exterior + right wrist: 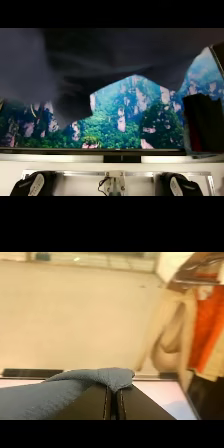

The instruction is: Fold the shirts.

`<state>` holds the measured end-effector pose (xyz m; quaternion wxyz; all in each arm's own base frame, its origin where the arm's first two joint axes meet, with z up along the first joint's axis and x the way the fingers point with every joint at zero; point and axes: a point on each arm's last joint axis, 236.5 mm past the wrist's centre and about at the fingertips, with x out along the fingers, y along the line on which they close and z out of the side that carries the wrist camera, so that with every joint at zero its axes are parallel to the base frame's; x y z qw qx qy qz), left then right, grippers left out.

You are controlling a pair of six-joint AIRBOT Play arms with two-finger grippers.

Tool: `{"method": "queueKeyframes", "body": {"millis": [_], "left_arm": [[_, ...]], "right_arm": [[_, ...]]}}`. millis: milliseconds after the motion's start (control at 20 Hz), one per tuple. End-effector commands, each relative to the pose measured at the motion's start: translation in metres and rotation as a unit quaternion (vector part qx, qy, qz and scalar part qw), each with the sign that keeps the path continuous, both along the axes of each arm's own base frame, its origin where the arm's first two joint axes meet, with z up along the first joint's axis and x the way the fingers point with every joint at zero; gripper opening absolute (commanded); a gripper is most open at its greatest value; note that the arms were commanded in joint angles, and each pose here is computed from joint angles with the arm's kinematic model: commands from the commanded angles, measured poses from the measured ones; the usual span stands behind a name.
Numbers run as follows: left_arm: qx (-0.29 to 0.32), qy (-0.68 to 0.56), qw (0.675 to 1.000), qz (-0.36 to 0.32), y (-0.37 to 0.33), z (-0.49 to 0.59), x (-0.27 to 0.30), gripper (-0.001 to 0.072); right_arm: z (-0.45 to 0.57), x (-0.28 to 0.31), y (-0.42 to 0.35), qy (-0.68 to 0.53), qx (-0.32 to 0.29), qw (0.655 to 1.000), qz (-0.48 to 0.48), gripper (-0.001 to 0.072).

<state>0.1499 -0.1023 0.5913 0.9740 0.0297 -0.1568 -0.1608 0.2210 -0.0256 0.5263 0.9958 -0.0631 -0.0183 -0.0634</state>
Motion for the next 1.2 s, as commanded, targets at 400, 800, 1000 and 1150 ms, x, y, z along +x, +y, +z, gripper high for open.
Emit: {"method": "queueKeyframes", "body": {"millis": [400,800,1000,1150], "left_arm": [[-0.063,0.33,0.942,0.01,0.03,-0.191,0.062,0.0036],[-0.168,0.539,0.825,-0.034,0.045,-0.448,0.226,0.0035],[-0.165,0.525,0.835,-0.005,0.044,-0.496,0.318,0.0035],[-0.198,0.508,0.838,0.03,0.056,-0.52,0.377,0.0036]], "right_arm": [[-0.186,0.019,-0.037,0.362,0.079,0.927,-0.062,0.0067],[-0.442,0.191,-0.037,0.514,0.114,0.85,-0.008,0.0067],[-0.467,0.291,0.007,0.411,0.094,0.906,0.029,0.0067],[-0.467,0.335,0.004,0.331,0.126,0.935,0.017,0.0067]]}}
